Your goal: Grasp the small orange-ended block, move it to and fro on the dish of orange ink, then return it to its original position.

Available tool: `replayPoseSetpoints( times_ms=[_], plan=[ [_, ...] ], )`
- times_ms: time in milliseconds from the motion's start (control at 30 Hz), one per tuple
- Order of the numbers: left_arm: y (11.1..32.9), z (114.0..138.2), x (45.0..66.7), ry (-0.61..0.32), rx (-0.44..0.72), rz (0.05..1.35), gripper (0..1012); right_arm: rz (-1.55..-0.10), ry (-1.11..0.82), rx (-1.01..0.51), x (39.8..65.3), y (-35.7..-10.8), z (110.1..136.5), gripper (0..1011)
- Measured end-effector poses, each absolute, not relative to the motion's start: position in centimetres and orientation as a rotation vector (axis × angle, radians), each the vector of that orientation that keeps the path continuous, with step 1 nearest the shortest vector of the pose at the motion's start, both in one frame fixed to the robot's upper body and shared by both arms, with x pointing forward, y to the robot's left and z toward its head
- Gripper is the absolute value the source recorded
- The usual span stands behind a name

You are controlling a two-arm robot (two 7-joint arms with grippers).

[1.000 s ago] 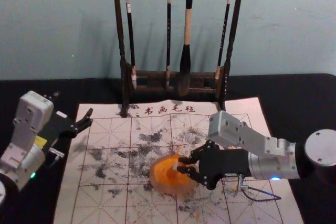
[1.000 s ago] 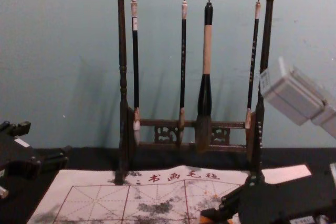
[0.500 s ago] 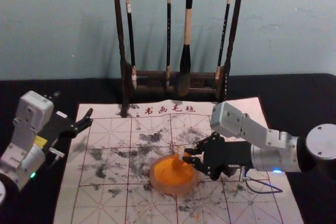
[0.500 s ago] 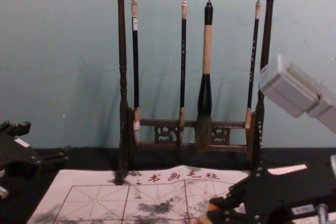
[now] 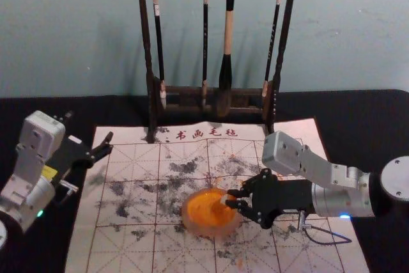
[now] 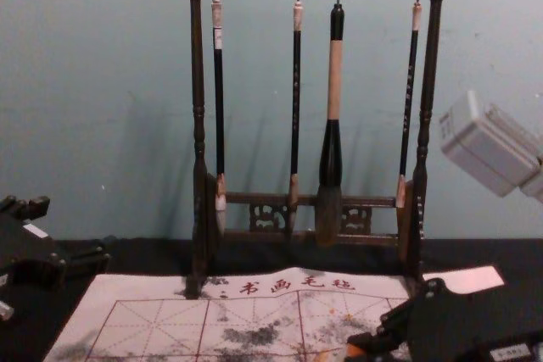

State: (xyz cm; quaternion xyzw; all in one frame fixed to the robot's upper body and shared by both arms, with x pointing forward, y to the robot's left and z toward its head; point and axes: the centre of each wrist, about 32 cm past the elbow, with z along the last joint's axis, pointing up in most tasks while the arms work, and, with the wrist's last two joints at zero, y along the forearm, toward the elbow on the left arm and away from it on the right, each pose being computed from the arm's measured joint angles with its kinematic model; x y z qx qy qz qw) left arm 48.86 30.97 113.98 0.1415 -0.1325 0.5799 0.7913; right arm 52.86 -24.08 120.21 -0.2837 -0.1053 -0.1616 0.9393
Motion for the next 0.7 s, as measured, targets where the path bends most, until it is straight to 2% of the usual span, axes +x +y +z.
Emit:
replayPoseSetpoints(
  times_ms=[700],
  plan=[
    [30.97,113.98,48.86,-0.285,0.305,1.248,1002,-0.333,-0.224,-0.546,52.21,-24.62,121.1,101]
  ],
)
